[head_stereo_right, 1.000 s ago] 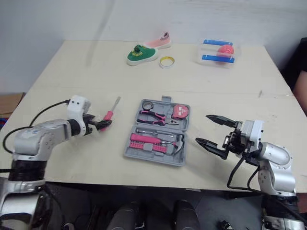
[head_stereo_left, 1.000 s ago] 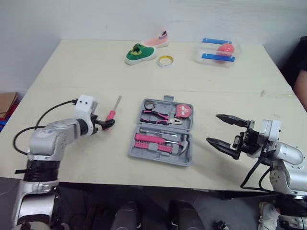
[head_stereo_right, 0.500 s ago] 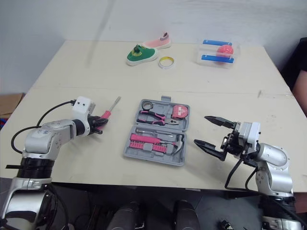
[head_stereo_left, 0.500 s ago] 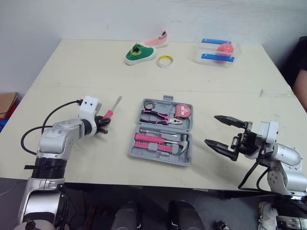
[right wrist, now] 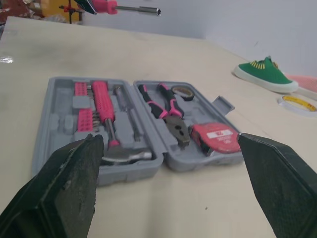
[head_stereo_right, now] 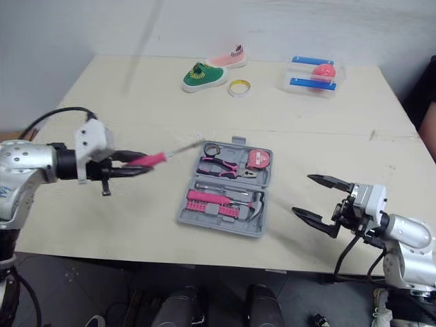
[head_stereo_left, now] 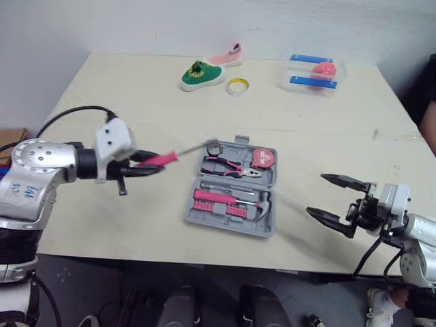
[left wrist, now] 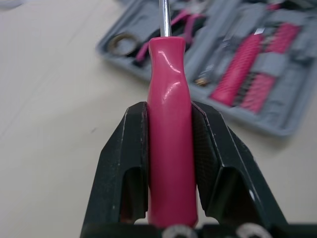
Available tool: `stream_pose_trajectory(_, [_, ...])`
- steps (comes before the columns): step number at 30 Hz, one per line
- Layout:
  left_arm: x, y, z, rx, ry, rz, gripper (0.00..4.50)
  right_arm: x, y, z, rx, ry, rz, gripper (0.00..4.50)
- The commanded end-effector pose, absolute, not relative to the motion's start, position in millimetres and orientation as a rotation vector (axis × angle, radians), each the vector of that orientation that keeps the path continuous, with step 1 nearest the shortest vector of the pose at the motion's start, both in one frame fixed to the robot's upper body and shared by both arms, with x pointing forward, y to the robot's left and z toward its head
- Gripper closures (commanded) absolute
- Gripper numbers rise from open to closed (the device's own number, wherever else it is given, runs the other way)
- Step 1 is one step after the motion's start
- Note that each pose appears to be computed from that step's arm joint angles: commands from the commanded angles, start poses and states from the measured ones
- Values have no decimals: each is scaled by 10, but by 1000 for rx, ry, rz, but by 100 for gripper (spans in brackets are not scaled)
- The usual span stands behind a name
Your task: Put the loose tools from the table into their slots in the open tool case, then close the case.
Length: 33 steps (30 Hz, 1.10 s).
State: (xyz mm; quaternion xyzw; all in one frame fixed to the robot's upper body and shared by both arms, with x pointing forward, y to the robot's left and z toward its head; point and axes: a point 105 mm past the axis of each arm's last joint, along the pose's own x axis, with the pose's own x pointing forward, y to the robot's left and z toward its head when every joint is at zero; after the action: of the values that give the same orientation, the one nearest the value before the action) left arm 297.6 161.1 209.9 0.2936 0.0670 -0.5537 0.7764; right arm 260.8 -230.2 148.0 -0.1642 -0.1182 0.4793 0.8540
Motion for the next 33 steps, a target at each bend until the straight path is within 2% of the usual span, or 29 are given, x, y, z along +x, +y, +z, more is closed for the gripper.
stream_pose_trajectory(1, [2745,1208,1964,687,171,-1382,395,2577,-2390,1506,-393,-245,987,0])
stream_pose_trajectory(5, [2618,924,1760,674,262,-1476,395,2507,-2341,1500,-373,-240,1024,0])
stream_pose_trajectory(12, [2804,796,1490,841,369,-1444,395,2413,-2225,1483,-354,-232,1089,0])
stream_pose_trajectory(21, [2934,839,1451,889,406,-1397,395,2409,-2210,1422,-346,-220,1065,0])
stream_pose_trajectory(33, [2847,818,1407,923,417,-1467,395,2402,-2240,1375,-357,-223,1049,0])
